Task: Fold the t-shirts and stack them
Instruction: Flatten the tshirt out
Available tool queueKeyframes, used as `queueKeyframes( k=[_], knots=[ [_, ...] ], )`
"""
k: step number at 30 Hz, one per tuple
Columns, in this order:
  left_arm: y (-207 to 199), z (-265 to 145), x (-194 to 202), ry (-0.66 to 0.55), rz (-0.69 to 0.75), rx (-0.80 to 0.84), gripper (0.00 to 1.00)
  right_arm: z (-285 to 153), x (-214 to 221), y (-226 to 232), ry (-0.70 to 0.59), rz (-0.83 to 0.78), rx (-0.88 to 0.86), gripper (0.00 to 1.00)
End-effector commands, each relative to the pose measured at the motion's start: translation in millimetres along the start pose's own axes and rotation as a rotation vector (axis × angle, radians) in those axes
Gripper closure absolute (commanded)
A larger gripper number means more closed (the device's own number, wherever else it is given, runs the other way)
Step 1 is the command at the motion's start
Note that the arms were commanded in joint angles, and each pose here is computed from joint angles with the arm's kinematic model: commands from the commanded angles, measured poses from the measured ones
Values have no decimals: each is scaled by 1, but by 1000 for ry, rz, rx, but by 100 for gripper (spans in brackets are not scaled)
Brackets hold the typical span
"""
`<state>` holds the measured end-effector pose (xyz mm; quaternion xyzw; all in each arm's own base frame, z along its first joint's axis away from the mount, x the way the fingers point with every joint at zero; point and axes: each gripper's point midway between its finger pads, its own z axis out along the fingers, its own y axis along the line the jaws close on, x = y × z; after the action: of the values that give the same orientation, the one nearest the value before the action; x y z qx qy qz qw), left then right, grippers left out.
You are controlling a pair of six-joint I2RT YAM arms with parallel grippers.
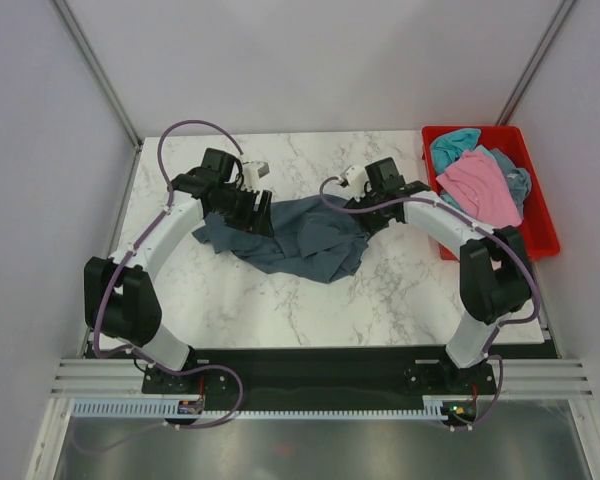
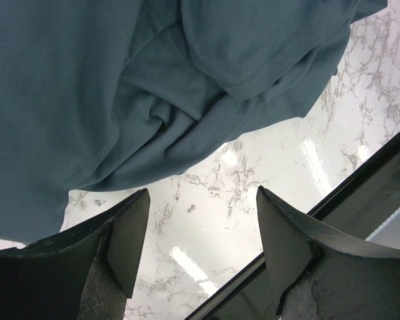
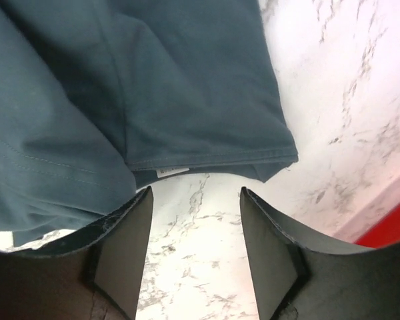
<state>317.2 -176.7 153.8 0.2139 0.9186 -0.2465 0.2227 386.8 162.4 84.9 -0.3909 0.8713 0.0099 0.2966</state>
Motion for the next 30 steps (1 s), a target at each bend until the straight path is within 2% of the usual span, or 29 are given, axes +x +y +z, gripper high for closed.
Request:
queueKeyframes(
  k=[1, 6, 7, 15, 19, 30],
  knots=[
    [-7, -4, -5, -22, 1, 20, 27, -10, -22, -14, -75, 182, -91, 36],
    [-7, -5, -6, -23, 4, 11, 27, -12, -21, -18, -118, 401, -272, 39],
    [-6, -5, -7, -25, 4, 7, 27, -17, -28, -9, -142, 422, -353, 40],
    [-3, -2, -5, -11, 6, -6, 27, -39, -33, 22, -170, 604, -632, 42],
    [0, -2, -6, -11, 17, -23, 27, -40, -26, 31, -152, 633, -669, 43],
    [0, 1, -10, -7, 46, -42, 27, -27, -2, 22, -59, 650, -662, 49]
  ],
)
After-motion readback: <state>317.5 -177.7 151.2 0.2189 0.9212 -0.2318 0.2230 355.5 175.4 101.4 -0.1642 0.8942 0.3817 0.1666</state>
